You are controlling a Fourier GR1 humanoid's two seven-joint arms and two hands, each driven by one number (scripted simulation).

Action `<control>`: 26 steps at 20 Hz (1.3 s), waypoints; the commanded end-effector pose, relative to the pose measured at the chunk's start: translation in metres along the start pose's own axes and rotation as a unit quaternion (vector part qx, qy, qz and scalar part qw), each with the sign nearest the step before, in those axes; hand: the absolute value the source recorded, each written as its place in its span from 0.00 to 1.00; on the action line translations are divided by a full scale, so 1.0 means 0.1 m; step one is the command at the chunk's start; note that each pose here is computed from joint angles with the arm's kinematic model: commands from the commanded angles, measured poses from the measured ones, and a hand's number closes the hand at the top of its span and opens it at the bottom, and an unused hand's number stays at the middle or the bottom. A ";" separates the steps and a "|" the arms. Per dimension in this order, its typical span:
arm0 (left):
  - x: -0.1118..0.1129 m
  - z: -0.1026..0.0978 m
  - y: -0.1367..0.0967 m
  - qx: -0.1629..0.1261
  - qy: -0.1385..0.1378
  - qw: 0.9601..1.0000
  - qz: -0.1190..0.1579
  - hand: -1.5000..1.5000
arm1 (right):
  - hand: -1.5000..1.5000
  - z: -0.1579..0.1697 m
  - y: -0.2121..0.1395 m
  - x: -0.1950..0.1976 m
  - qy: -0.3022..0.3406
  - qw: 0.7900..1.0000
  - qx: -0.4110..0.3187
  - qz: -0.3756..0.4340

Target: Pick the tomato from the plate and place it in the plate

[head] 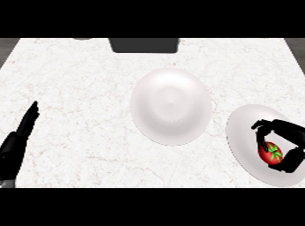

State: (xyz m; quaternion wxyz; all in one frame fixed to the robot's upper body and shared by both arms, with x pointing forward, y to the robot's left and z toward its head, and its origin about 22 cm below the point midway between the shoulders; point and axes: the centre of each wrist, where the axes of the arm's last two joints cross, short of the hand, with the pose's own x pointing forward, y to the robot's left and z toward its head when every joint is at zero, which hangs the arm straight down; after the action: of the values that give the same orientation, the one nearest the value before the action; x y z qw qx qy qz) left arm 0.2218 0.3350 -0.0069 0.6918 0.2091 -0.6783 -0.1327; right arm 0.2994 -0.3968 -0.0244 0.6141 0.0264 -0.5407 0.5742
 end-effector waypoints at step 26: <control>-0.18 0.27 0.13 0.028 0.035 0.999 -0.004 0.50 | 1.00 -0.12 -0.17 1.42 0.153 0.807 -0.558 0.115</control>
State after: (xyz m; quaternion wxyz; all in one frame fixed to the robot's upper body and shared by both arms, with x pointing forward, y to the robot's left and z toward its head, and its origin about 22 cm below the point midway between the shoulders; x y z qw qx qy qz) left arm 0.1949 0.3529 -0.0127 0.7063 0.2401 -0.6569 -0.1093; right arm 0.2945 -0.3477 0.0557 0.5437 -0.5117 -0.6184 0.2453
